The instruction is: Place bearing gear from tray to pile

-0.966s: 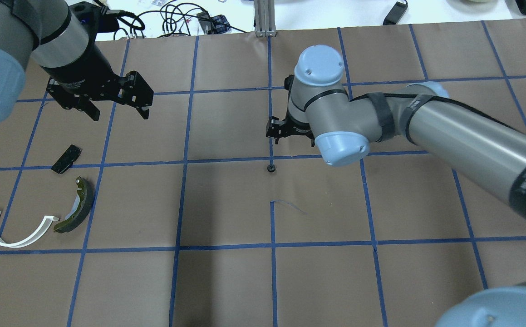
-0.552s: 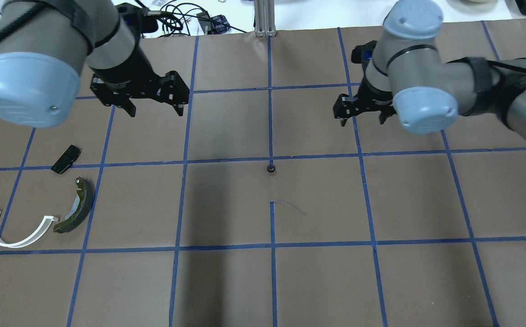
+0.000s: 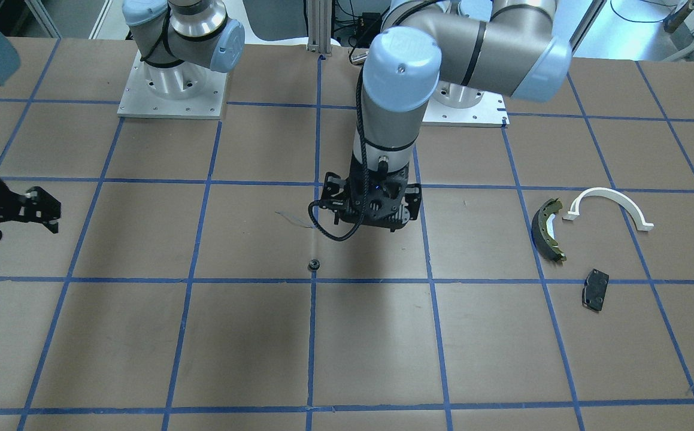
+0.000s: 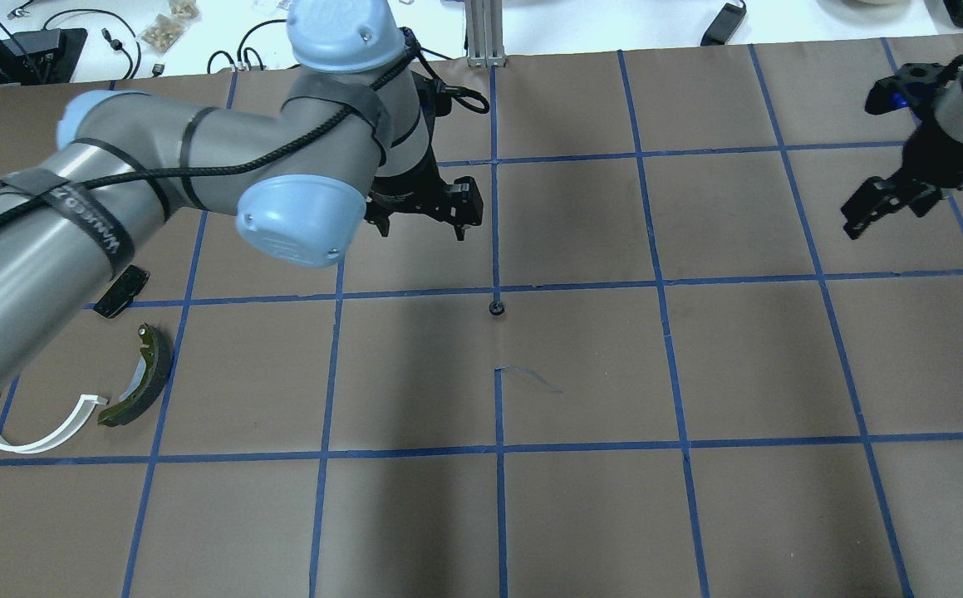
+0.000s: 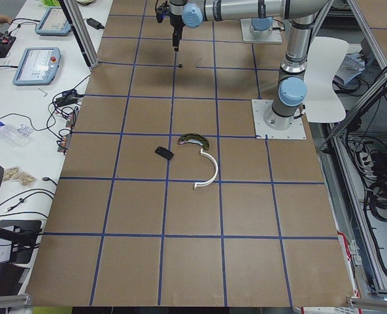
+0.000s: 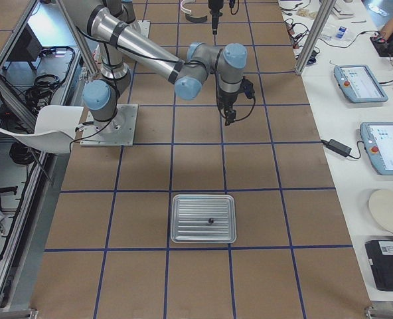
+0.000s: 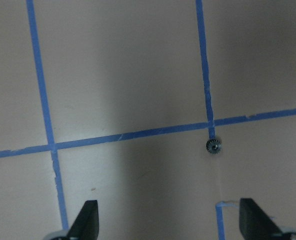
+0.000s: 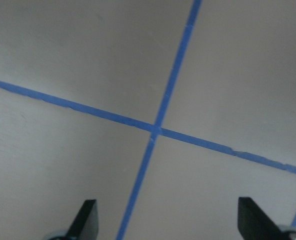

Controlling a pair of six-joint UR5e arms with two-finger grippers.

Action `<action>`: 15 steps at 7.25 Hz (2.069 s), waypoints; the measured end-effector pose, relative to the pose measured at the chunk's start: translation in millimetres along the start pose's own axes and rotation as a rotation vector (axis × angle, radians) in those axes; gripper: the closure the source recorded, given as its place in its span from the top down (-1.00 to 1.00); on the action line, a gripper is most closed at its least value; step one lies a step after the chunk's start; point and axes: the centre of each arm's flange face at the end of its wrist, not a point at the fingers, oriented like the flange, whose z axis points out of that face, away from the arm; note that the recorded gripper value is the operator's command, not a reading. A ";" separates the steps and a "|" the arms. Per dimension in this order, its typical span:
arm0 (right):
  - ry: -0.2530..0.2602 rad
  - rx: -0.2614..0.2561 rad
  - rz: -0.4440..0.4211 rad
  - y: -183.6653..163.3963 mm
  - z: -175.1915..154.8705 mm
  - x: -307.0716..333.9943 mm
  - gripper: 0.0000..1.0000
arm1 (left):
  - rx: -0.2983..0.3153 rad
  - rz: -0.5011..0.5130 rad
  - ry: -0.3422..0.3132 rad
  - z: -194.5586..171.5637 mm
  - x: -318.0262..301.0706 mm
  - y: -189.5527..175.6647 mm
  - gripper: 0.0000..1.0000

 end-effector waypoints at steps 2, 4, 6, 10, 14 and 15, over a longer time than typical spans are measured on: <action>-0.001 0.009 -0.076 56.1 16.7 87.1 0.93 | -0.019 0.006 0.001 66.2 35.8 -7.2 1.00; 0.024 0.059 -0.123 103.5 60.8 176.2 0.92 | -0.069 0.019 -0.009 116.1 63.8 -0.7 0.96; 0.059 0.105 -0.165 129.2 93.8 250.1 0.85 | -0.110 0.009 -0.022 143.0 69.3 7.1 0.88; 0.017 0.094 -0.148 171.7 146.8 301.1 0.56 | -0.120 0.009 -0.022 161.5 68.2 16.9 0.51; 0.009 0.089 -0.149 173.2 156.5 305.7 0.36 | -0.113 0.017 -0.002 170.8 69.0 12.6 -1.00; 0.003 0.088 -0.150 172.8 162.0 306.2 0.35 | -0.109 0.021 0.002 170.2 68.5 10.7 -1.00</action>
